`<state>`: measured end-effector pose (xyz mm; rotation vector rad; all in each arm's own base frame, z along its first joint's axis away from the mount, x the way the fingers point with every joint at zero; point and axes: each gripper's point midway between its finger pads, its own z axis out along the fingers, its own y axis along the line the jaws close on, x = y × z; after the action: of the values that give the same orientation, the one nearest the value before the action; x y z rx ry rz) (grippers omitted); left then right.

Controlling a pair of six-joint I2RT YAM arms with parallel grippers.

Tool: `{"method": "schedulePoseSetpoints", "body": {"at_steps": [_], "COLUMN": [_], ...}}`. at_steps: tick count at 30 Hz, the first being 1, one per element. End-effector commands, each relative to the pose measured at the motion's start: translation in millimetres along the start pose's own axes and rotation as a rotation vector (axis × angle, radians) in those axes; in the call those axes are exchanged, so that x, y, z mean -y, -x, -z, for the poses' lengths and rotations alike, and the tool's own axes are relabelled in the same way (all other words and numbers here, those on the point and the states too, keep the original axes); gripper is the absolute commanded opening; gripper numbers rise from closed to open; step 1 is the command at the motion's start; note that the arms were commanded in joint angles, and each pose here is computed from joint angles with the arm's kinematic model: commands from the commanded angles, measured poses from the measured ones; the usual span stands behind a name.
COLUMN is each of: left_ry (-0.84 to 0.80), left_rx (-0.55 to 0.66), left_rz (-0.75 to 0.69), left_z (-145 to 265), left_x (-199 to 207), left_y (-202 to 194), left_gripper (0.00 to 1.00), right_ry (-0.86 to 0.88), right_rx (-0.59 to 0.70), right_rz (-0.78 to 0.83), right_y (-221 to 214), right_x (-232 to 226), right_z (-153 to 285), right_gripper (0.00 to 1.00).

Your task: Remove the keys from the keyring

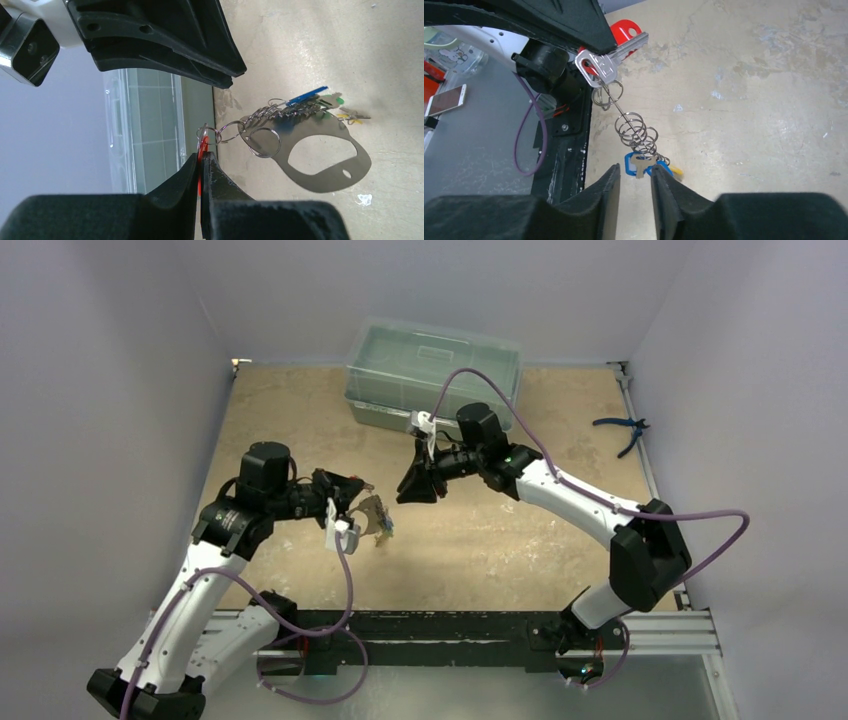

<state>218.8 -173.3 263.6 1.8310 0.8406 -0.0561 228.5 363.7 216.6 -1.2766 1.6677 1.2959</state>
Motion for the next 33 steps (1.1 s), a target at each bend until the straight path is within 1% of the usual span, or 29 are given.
{"method": "schedulePoseSetpoints", "body": {"at_steps": [1,3,6,10,16,20,25,33], "left_ry": [0.028,0.029,0.023,0.032,0.026,0.047,0.029,0.048], "left_rx": [0.072,0.079,0.073,0.046,0.039,0.007,-0.02,0.012], "left_rz": [-0.086,-0.084,-0.048,0.086,0.212,0.312,0.437,0.473], "left_z": [1.6,2.0,1.5,0.1,-2.9,-3.7,-7.4,-6.7], "left_x": [-10.1,-10.4,-11.0,-21.2,-28.2,-39.0,-44.6,-49.5], "left_y": [16.2,18.0,16.2,9.6,6.7,0.1,-5.9,1.3], "left_gripper": [0.0,0.0,0.0,0.0,0.0,0.0,0.0,0.0], "right_ry": [0.044,0.047,0.063,0.069,0.06,0.062,0.05,0.02], "right_rx": [0.048,0.055,0.058,0.06,0.072,0.074,0.079,0.102], "right_rz": [0.055,0.048,0.042,0.041,0.045,0.021,0.029,0.021], "right_y": [17.9,19.6,20.5,22.9,29.9,32.8,40.3,50.1], "right_x": [-13.9,-14.5,-17.8,-18.9,-17.0,-17.3,-13.2,-0.9], "right_z": [6.3,6.2,6.1,6.4,5.7,5.1,6.4,13.3], "right_gripper": [0.4,0.45,0.47,0.47,0.54,0.54,0.54,0.53]}}
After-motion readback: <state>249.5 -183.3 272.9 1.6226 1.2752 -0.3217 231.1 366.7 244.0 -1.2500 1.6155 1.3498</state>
